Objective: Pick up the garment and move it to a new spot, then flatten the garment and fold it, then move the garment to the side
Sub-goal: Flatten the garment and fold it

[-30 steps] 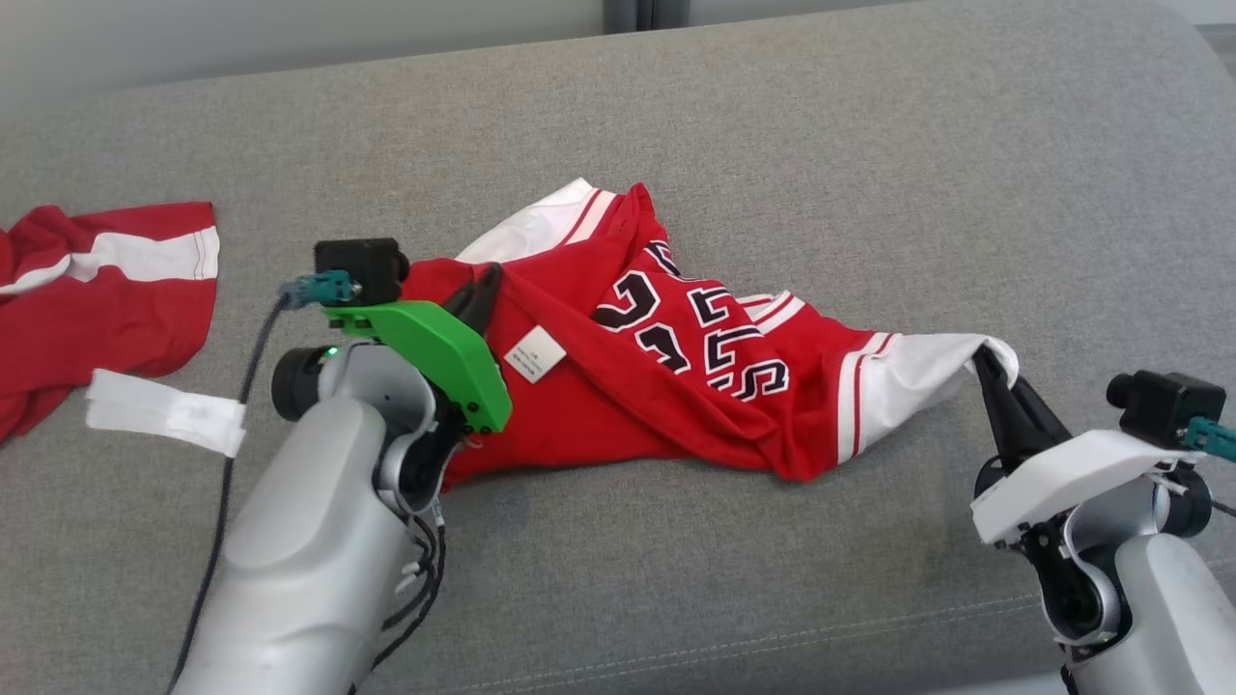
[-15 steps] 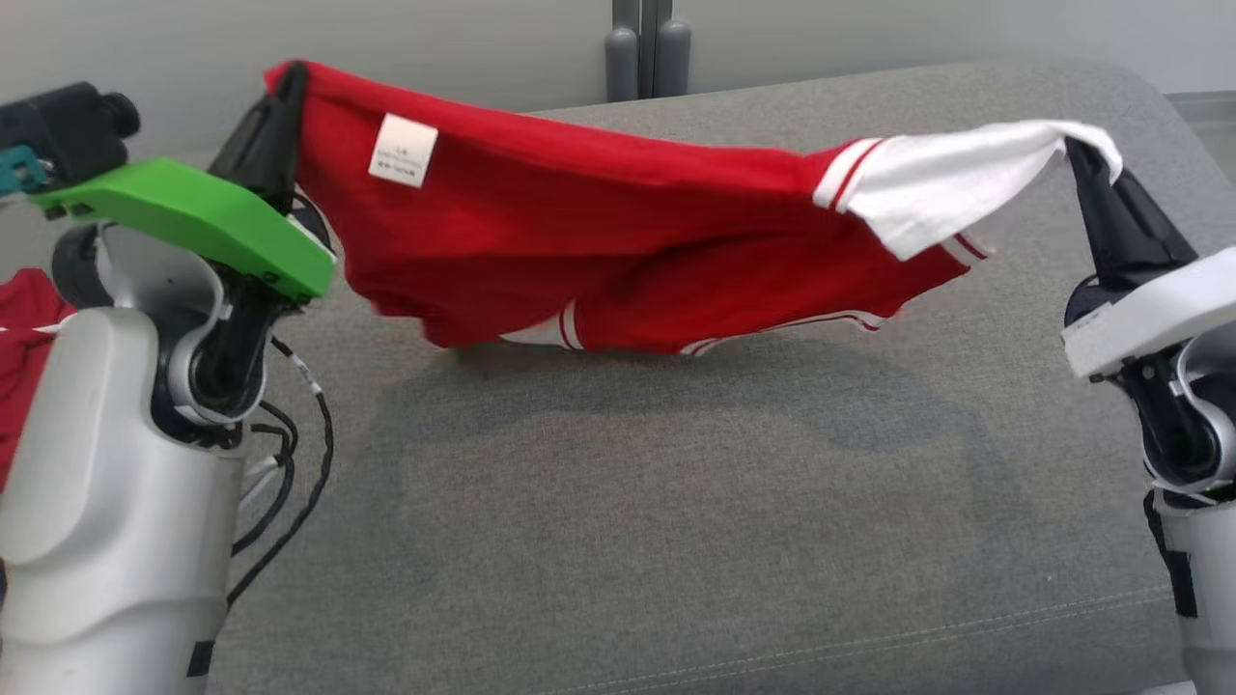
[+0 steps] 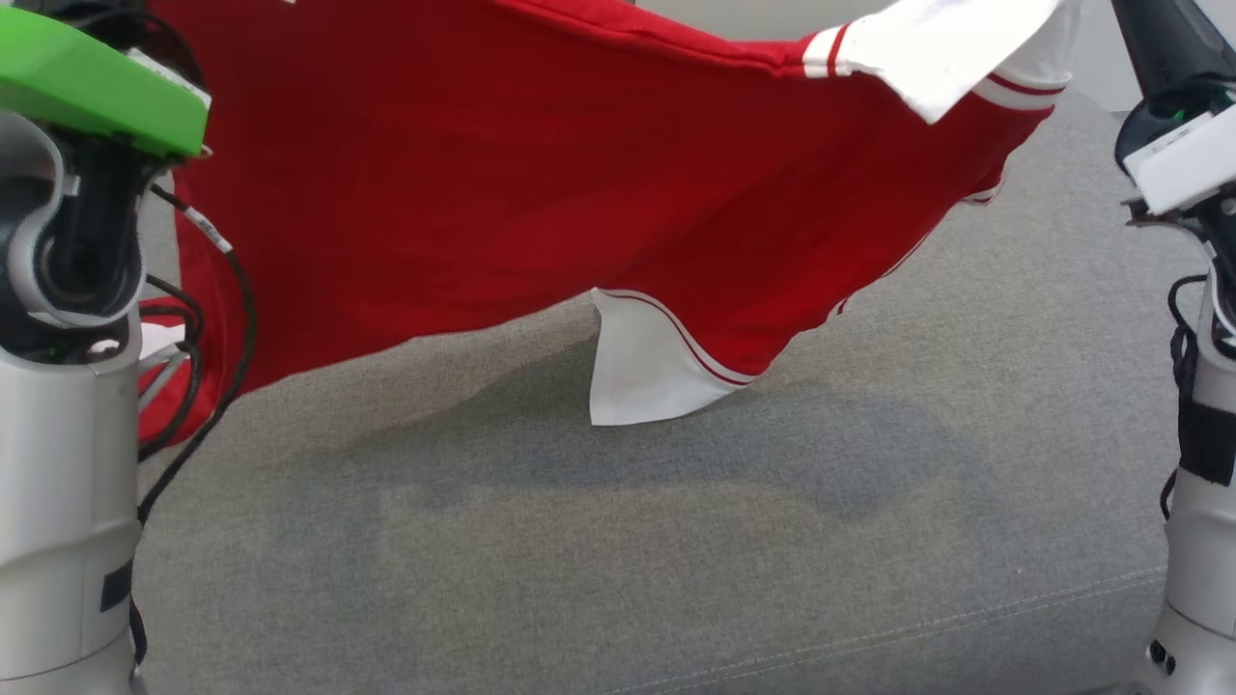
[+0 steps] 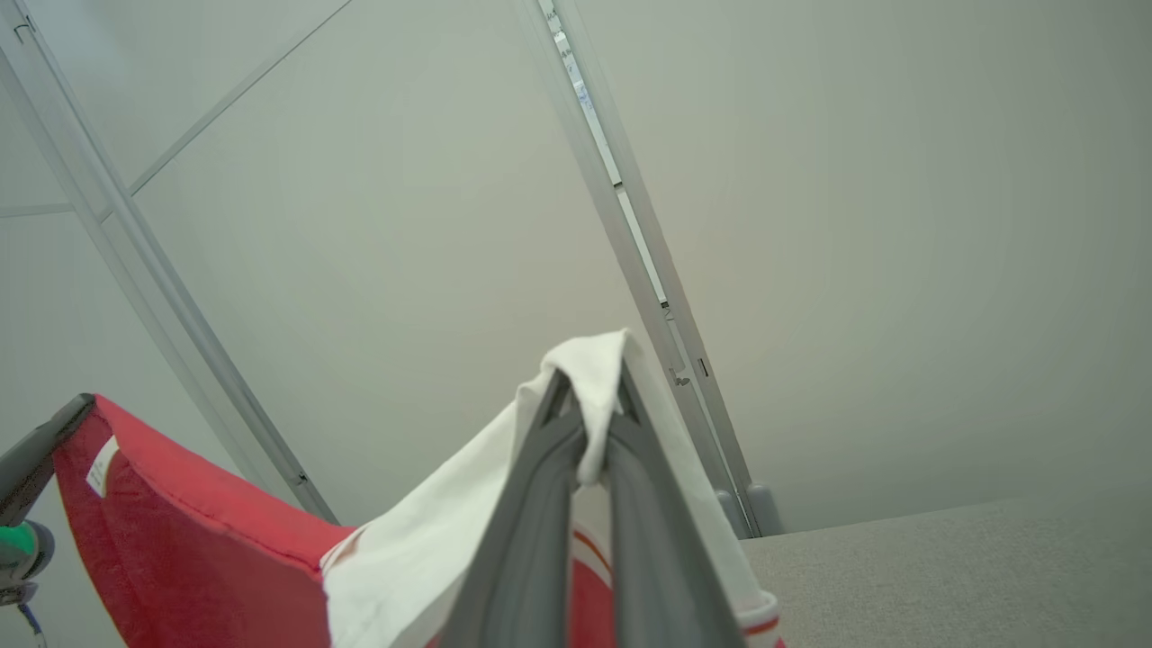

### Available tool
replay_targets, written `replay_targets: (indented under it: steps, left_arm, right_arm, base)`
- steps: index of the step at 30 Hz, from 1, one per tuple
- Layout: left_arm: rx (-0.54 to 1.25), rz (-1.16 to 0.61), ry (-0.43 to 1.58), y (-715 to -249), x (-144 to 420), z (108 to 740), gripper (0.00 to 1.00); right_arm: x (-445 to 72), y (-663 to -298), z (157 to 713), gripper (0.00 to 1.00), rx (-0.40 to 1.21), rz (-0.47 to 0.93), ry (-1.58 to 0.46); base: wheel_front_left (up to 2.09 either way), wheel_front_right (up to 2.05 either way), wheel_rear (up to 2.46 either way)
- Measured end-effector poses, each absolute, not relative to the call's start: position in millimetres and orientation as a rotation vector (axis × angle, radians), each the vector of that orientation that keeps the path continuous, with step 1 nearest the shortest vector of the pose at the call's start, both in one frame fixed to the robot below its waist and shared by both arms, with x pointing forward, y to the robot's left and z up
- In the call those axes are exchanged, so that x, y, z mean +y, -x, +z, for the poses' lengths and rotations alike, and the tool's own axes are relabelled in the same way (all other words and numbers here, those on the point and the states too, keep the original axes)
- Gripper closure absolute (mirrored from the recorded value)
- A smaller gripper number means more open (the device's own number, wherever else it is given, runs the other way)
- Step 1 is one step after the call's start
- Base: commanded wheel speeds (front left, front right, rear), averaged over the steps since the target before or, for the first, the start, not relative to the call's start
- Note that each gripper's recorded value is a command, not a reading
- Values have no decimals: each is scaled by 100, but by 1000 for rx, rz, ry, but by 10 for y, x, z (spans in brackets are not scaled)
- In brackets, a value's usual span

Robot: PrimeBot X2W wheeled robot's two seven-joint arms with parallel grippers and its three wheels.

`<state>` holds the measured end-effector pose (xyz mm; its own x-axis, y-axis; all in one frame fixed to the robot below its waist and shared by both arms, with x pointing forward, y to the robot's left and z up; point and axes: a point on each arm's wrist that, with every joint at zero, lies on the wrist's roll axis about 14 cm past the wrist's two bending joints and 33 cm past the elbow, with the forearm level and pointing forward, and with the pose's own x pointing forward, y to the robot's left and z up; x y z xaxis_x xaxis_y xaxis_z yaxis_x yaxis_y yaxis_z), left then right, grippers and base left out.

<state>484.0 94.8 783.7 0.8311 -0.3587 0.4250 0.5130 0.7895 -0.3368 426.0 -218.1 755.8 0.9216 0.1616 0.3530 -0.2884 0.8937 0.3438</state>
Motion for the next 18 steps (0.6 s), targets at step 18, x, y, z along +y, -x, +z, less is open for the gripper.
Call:
replay_targets:
  steps: [18]
  left_arm:
    - [-228,-491,419,-5117,811,7672,100]
  right_arm:
    - [-2531,-4636,7135,100,-40,174,-646]
  base:
    - [0,0,0]
